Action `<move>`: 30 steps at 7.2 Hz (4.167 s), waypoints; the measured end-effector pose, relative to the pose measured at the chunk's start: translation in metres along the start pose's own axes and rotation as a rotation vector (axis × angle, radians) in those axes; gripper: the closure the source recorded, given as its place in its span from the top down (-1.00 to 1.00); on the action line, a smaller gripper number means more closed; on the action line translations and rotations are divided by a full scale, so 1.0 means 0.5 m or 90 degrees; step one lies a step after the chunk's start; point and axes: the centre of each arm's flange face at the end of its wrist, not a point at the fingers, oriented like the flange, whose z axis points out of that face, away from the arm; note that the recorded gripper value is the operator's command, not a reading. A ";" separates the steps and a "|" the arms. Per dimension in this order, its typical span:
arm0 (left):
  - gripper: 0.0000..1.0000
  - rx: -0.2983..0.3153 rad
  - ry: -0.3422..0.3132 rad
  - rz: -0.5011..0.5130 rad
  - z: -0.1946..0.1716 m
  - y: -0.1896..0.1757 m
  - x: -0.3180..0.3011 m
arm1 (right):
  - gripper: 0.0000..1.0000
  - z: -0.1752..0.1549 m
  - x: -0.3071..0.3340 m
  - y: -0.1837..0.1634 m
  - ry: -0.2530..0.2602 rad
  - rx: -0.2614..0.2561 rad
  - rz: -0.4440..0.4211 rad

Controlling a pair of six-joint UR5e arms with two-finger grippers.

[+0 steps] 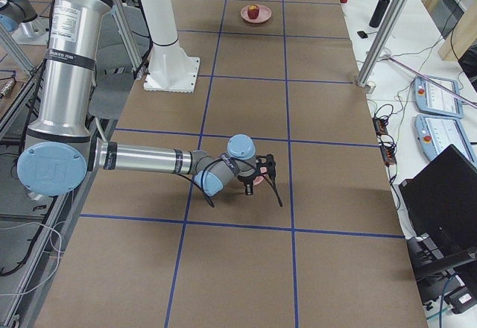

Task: Move apple from plate to bowl
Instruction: 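Reach the right gripper to the small pink bowl and grasp its rim, then carry the pink bowl with the right gripper to the table centre, then release the bowl and withdraw the right gripper out of view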

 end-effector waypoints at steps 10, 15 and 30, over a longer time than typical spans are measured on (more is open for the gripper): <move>0.96 -0.003 0.002 0.001 0.005 0.000 0.003 | -1.00 -0.077 -0.921 -0.210 -0.074 0.002 0.222; 0.96 -0.006 0.004 0.004 0.009 -0.002 0.008 | -1.00 0.053 -1.177 -0.154 0.000 0.015 0.242; 0.98 0.002 0.000 0.009 -0.002 -0.017 0.019 | 1.00 -0.089 -0.948 -0.382 0.055 -0.004 0.104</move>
